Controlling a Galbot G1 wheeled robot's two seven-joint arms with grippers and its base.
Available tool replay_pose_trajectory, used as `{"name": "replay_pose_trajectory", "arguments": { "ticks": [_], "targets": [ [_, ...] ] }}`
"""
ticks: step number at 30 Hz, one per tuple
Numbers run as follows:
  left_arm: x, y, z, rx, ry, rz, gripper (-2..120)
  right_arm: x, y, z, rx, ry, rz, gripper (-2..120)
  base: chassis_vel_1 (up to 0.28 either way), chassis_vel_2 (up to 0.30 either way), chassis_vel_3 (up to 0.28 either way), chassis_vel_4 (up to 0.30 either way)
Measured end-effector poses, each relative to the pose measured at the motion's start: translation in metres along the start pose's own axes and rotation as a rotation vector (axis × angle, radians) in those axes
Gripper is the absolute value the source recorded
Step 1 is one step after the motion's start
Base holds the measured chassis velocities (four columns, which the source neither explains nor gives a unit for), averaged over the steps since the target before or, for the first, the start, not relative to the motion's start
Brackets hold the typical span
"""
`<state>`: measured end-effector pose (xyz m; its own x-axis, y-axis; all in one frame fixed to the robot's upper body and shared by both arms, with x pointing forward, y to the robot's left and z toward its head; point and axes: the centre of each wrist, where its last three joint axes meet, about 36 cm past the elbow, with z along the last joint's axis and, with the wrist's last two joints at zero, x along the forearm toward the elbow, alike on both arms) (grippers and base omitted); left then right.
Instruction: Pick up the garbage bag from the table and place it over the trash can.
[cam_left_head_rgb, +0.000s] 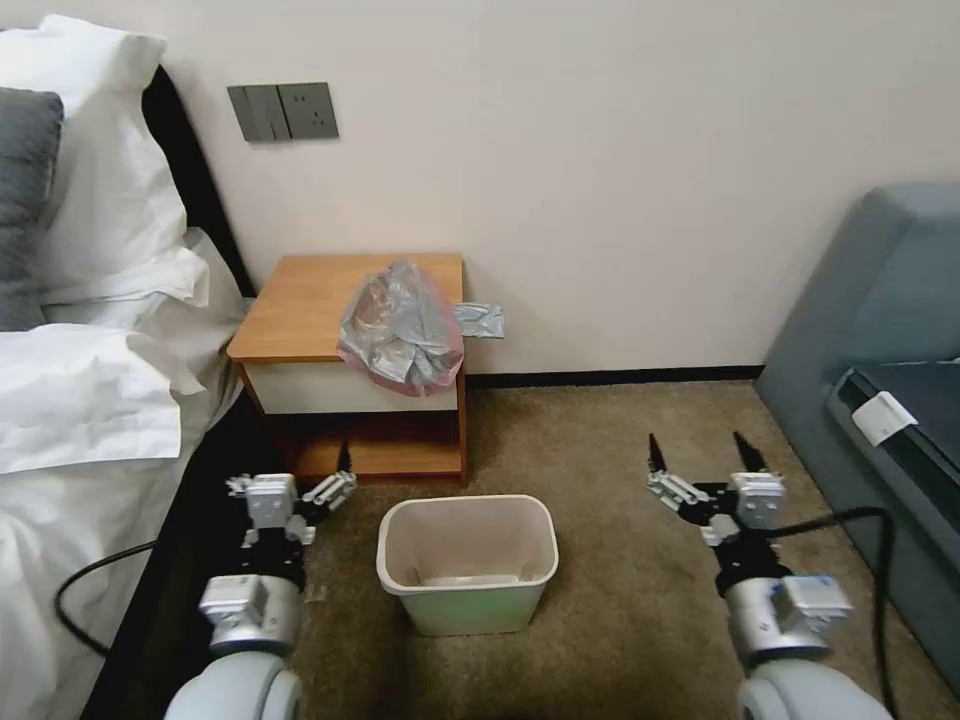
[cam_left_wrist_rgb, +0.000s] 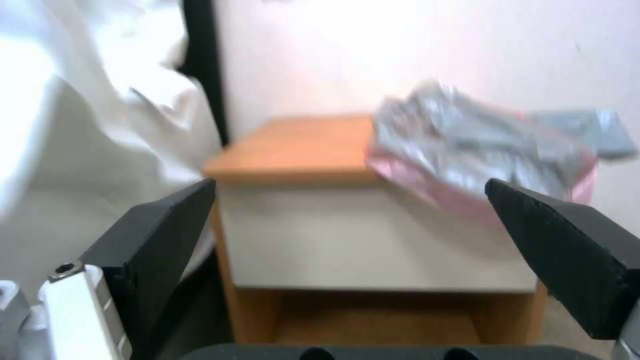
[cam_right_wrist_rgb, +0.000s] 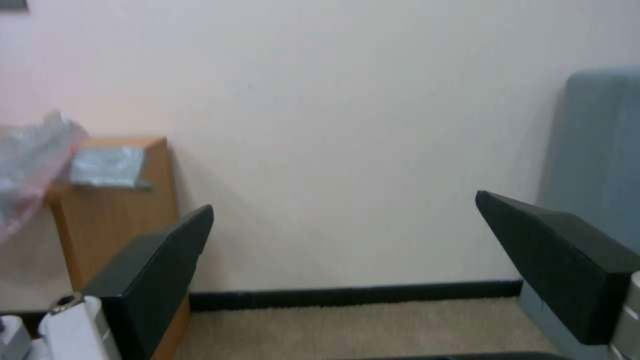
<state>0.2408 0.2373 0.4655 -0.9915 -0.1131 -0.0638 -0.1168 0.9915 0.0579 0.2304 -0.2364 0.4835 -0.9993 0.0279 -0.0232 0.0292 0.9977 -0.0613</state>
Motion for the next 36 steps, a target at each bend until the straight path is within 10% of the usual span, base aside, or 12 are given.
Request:
{"name": "replay_pose_trajectory", "arguments": {
  "ticks": [5,14,20,36],
  "targets": [
    [0.018,0.005,-0.037,-0.001,-0.042,-0.042,100,0.01,0.018,-0.003,-0.086,0.045,-0.049,100,0.0,0.0,0.0,0.0],
    [0.028,0.009,-0.04,-0.007,-0.004,-0.071,100,0.01,0.028,-0.002,-0.144,0.054,-0.064,100,0.0,0.0,0.0,0.0],
    [0.026,0.016,-0.041,-0.017,0.045,0.08,100,0.005,0.029,-0.005,-0.259,0.077,-0.069,100,0.0,0.0,0.0,0.0],
    [0.033,0.028,-0.037,0.03,0.062,0.141,100,-0.061,0.02,-0.001,-0.99,0.224,-0.316,100,0.0,0.0,0.0,0.0]
  ]
}}
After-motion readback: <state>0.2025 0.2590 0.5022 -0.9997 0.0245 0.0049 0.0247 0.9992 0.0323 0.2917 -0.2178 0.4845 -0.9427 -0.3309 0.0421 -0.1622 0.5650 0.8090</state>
